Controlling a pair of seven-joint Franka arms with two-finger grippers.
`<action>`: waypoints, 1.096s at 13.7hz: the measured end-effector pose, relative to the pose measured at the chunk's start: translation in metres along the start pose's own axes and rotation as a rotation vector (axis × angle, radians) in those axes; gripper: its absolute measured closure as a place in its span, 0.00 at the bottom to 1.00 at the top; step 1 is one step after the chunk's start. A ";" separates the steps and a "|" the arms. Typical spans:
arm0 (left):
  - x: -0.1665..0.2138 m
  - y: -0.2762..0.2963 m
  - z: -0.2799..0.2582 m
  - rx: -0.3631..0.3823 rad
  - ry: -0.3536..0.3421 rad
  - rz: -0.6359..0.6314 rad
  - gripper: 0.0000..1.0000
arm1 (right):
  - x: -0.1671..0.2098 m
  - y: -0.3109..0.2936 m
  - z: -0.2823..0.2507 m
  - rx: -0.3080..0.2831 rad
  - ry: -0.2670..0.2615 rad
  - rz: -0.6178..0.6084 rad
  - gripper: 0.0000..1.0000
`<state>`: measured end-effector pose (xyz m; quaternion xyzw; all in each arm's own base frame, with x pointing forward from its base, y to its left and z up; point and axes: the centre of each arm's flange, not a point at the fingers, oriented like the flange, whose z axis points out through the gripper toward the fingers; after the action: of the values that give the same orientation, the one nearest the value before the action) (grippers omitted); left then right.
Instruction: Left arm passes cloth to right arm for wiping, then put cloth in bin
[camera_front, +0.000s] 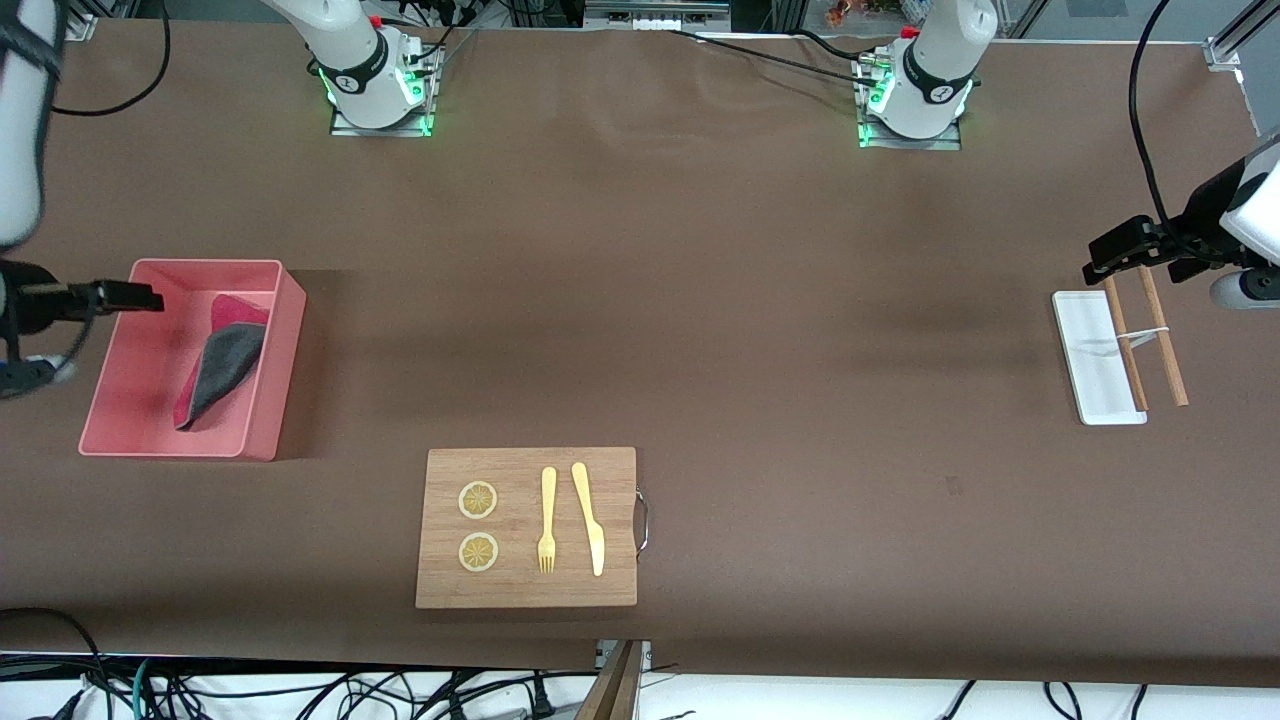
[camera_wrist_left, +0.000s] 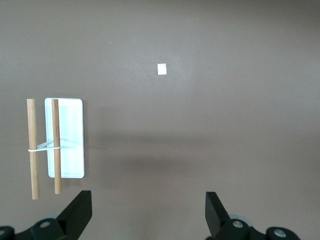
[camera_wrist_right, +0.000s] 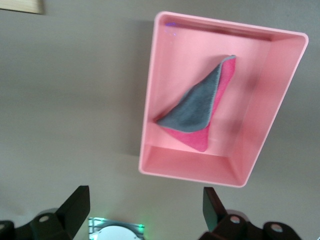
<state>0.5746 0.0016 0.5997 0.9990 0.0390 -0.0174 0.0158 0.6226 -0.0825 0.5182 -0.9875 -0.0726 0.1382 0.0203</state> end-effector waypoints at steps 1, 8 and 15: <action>0.000 0.000 0.000 0.000 0.000 0.000 0.00 | -0.012 -0.007 -0.015 0.011 0.026 -0.013 0.00; 0.000 0.000 0.000 0.000 -0.001 0.000 0.00 | -0.071 -0.028 -0.077 -0.044 0.128 -0.053 0.00; 0.000 0.000 0.001 0.000 -0.001 0.000 0.00 | -0.087 -0.075 -0.086 -0.033 0.147 0.079 0.00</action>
<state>0.5749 0.0018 0.5992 0.9989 0.0392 -0.0178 0.0158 0.5537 -0.0231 0.6286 -0.9973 -0.0341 0.0647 0.0036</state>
